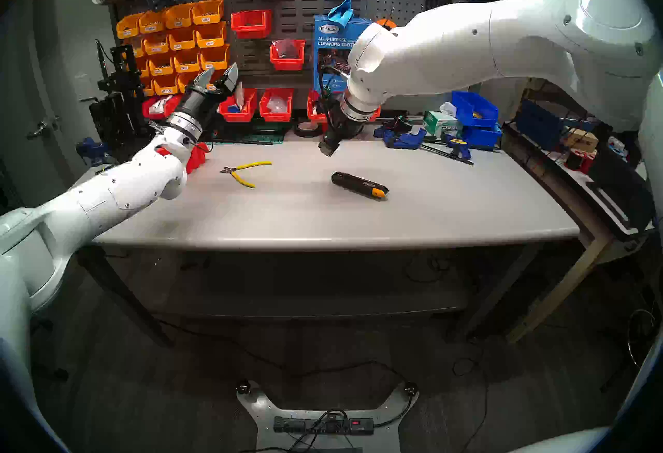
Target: Take out tools from the storage box
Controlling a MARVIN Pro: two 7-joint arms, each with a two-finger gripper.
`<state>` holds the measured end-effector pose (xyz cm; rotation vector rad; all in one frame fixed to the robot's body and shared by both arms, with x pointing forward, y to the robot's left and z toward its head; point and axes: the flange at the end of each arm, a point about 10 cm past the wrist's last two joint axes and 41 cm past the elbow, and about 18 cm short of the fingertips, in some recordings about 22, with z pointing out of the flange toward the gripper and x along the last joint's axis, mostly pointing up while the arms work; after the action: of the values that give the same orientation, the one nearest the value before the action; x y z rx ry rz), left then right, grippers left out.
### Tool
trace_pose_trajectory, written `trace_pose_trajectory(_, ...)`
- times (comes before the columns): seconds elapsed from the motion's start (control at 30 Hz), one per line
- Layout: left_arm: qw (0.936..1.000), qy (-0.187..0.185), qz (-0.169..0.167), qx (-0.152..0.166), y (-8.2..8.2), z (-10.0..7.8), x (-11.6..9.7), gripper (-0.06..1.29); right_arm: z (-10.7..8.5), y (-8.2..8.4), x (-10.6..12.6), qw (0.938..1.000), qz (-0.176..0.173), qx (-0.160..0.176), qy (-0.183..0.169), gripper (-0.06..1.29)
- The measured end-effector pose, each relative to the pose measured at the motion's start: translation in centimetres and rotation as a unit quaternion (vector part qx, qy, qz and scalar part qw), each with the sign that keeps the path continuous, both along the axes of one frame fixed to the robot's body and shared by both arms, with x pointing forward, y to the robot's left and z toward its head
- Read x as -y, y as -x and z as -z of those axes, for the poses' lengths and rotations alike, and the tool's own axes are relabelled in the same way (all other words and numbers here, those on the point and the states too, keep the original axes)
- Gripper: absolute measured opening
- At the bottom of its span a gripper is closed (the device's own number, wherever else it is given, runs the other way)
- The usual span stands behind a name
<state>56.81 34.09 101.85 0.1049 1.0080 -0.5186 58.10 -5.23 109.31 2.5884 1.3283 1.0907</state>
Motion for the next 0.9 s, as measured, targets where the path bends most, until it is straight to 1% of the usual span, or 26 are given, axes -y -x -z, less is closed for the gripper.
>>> trace_pose_trajectory(0.03,1.0,0.0,0.0,0.0,0.0,0.0,0.0,1.23,0.0,-0.1,0.2,0.9998,0.012,-0.001,-0.019,1.21)
trace_pose_trajectory(0.13,1.0,0.001,-0.001,0.0,0.0,0.0,0.0,1.23,0.1,-0.4,0.8,0.9978,0.038,-0.002,-0.055,1.21)
trace_pose_trajectory(0.27,1.0,0.001,-0.002,-0.001,0.1,0.0,-0.1,1.23,0.7,-0.4,1.5,0.9915,0.073,-0.004,-0.108,1.21)
trace_pose_trajectory(0.37,1.0,0.001,-0.003,-0.001,0.1,0.0,-0.1,1.23,1.3,-0.3,1.9,0.9851,0.096,-0.005,-0.143,1.21)
trace_pose_trajectory(0.5,1.0,0.0,-0.003,-0.001,0.1,-0.1,-0.1,1.23,2.1,0.1,2.2,0.972,0.131,-0.004,-0.195,1.21)
trace_pose_trajectory(0.53,1.0,0.0,-0.003,-0.001,0.1,-0.1,-0.1,1.23,2.2,0.1,2.2,0.9699,0.136,-0.004,-0.202,1.21)
trace_pose_trajectory(0.63,1.0,-0.001,-0.004,0.0,0.1,-0.1,0.0,1.23,2.7,0.5,2.4,0.9583,0.162,-0.001,-0.236,1.21)
trace_pose_trajectory(0.7,1.0,-0.002,-0.004,0.0,0.1,-0.1,0.0,1.23,2.9,0.6,2.5,0.9533,0.173,0.003,-0.248,1.21)
trace_pose_trajectory(0.77,1.0,-0.003,-0.004,0.0,0.1,-0.1,0.0,1.23,3.3,0.8,2.7,0.9469,0.188,0.011,-0.261,1.21)
trace_pose_trajectory(0.83,1.0,-0.003,-0.005,0.0,0.2,-0.1,0.0,1.23,3.6,1.0,2.8,0.9424,0.199,0.018,-0.268,1.21)
trace_pose_trajectory(0.9,1.0,-0.004,-0.005,0.0,0.2,-0.1,0.0,1.23,4.0,1.1,2.9,0.9365,0.213,0.026,-0.277,1.21)
